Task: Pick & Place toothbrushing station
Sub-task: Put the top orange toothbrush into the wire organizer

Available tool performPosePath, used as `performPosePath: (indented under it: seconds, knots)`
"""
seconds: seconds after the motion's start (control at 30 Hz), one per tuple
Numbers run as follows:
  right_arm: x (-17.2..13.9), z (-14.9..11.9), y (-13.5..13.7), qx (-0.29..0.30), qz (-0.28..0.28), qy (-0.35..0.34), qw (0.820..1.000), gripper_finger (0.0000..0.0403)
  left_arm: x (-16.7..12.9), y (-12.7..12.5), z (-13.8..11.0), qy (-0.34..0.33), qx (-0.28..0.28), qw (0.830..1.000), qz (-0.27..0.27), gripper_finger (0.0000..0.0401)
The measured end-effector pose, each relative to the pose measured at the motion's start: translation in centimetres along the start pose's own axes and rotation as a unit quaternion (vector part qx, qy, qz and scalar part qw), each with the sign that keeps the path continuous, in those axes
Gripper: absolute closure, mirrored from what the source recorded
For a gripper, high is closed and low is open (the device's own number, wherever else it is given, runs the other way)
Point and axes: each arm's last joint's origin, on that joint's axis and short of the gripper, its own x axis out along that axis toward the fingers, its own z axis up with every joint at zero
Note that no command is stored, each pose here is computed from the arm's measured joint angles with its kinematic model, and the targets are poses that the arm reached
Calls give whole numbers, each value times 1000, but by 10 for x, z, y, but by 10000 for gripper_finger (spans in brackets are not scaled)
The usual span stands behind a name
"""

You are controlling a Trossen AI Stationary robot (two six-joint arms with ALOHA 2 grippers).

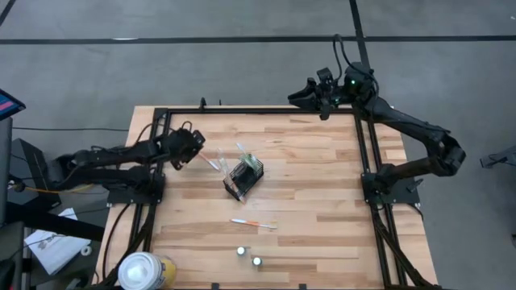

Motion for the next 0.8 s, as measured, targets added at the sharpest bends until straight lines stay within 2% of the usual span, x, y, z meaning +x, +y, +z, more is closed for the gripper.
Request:
performPosePath:
  seconds: [0.2, 0.3, 0.47, 0.67, 0.8]
  knots:
    - [4, -5, -7, 10, 9, 16, 1000, 282, 3, 0, 15, 13, -31, 999, 10, 195]
    - [9, -9, -13, 16, 18, 26, 999, 282, 8, 2, 19, 37, -44, 998, 26, 181]
    - [16, -15, -17, 22, 23, 34, 999, 282, 22, 8, 19, 79, -56, 993, 73, 188]
    - [21, -18, -18, 25, 29, 38, 999, 282, 37, 7, 18, 92, -59, 991, 77, 202]
    - [22, -17, -17, 22, 33, 35, 999, 282, 48, 10, 20, 116, -75, 985, 99, 203]
